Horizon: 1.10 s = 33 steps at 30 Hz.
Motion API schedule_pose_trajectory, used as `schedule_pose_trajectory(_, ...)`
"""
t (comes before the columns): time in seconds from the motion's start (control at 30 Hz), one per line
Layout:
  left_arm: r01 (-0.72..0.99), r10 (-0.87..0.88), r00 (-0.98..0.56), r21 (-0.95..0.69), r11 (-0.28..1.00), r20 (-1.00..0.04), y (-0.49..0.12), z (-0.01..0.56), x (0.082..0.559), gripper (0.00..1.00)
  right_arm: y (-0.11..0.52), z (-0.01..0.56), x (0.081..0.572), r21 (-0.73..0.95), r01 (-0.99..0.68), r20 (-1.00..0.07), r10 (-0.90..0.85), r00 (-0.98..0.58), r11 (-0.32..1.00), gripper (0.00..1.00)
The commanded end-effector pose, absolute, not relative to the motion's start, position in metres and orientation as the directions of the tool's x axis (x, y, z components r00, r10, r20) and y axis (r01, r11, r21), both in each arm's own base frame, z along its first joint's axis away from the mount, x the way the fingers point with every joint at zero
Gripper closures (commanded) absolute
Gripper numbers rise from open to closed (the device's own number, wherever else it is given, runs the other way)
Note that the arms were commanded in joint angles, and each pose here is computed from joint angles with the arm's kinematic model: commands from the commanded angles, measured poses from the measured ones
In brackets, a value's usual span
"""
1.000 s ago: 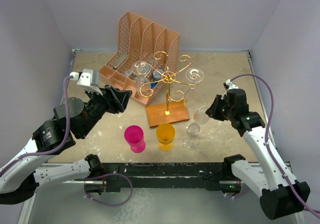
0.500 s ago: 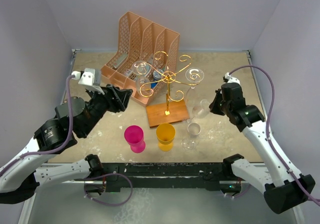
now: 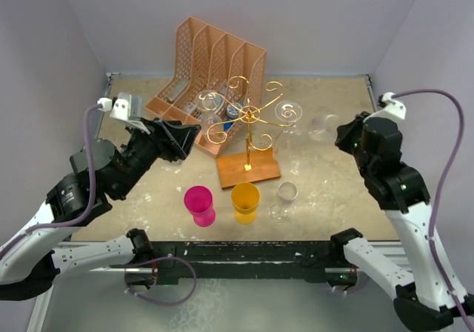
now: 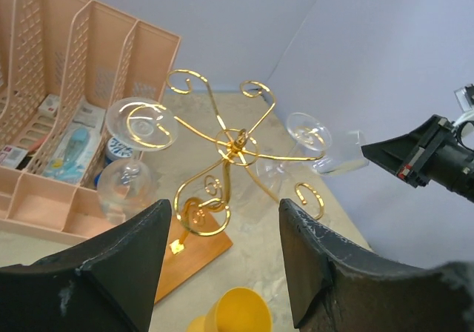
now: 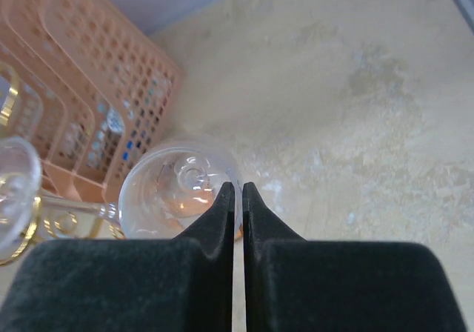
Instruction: Place the wine glass upside down on the wine glass rack
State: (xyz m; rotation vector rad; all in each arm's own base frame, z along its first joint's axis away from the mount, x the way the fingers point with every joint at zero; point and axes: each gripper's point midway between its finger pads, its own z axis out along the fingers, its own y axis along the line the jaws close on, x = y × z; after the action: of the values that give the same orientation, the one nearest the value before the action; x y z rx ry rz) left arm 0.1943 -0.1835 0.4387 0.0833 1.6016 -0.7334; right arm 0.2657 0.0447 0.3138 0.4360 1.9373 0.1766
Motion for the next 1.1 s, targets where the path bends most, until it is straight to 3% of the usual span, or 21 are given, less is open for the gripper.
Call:
schedule_pose_trajectory(0.0,0.521,-0.484,-0.182,-0.502,0.691,-0.856,-0.198,0.482,0.190,0.42,0.019,0.384,0.258,0.481,0.258,-0.859,0.509,-0.051,0.838,1.00)
schedule_pose_trajectory(0.47,0.572,-0.588,-0.268,-0.617,0.540,-0.763,-0.252,0.517,0.199,0.42,-0.017,0.464,0.223,0.649,0.210,-0.758,0.596,0.264,0.731,1.00)
schedule_pose_trajectory(0.83,0.550,-0.749,-0.343,-0.768,0.328,-0.566,-0.284,0.550,0.212,0.42,0.033,0.576,0.180,0.647,-0.384,-0.548,0.752,0.367,0.659,1.00)
schedule_pose_trajectory(1.07,0.634,-0.774,-0.429,-0.766,0.109,-0.466,-0.320,0.578,0.203,0.38,0.077,0.590,0.180,0.549,-0.639,-0.482,0.829,0.284,0.539,1.00)
